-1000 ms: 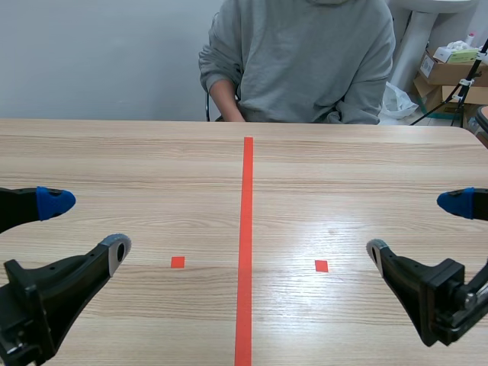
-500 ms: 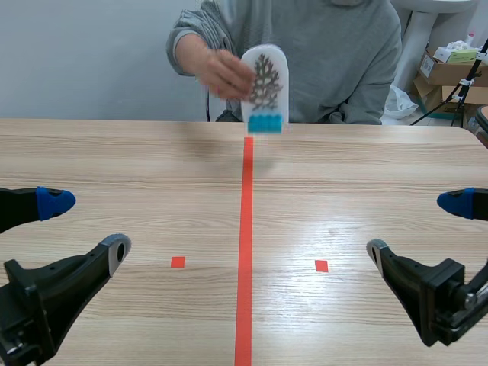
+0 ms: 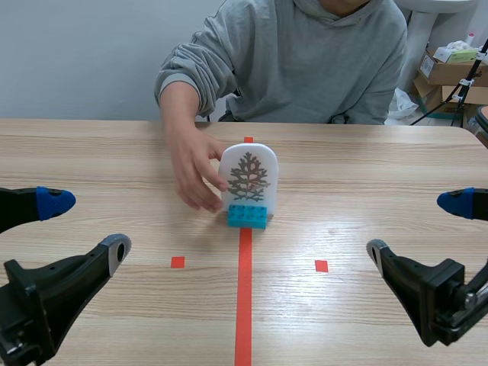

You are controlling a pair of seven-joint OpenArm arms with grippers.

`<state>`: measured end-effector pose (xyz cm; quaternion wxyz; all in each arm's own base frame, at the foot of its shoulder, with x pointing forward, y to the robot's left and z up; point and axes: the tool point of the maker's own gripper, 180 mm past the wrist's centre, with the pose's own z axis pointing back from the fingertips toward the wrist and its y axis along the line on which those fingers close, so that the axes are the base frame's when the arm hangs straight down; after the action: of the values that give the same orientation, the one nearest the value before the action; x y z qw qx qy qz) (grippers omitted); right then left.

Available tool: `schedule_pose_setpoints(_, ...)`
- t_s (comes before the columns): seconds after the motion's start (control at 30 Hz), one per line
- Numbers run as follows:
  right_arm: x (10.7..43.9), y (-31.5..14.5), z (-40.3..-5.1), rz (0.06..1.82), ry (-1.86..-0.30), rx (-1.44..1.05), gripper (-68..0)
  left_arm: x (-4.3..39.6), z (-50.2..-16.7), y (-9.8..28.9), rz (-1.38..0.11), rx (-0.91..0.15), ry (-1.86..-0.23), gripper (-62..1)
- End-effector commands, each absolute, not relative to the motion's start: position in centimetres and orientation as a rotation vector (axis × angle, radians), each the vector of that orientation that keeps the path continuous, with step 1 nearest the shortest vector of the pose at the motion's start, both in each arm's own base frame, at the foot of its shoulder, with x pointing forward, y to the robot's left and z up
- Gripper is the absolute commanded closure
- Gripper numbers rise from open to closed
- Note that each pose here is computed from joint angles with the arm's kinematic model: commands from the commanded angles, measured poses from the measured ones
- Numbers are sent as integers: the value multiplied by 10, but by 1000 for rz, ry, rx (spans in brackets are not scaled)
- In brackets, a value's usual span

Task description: Do the leaf sorting experiment

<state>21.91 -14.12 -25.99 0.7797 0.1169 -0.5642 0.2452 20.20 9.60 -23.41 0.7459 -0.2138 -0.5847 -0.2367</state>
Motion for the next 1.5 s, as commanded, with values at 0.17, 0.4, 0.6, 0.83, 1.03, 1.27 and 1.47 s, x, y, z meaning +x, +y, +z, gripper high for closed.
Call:
schedule_pose_setpoints(0.17,222,-141,-253,529,-1246,251,-638,203,-228,95,-508,-478,-1303,-538)
schedule_pose_setpoints(0.4,222,-141,-253,529,-1246,251,-638,203,-228,95,-508,-478,-1303,-538)
schedule_pose_setpoints(0.6,222,-141,-253,529,-1246,251,-638,203,-228,95,-508,-478,-1303,-538)
schedule_pose_setpoints(0.83,222,-141,-253,529,-1245,250,-638,203,-228,95,-508,-478,-1304,-538)
schedule_pose_setpoints(1.03,222,-141,-253,530,-1245,251,-638,207,-232,95,-527,-468,-1286,-538)
schedule_pose_setpoints(1.27,221,-140,-253,532,-1244,254,-638,224,-245,102,-533,-439,-1266,-538)
schedule_pose_setpoints(1.47,221,-140,-253,532,-1244,254,-638,224,-244,102,-533,-440,-1271,-538)
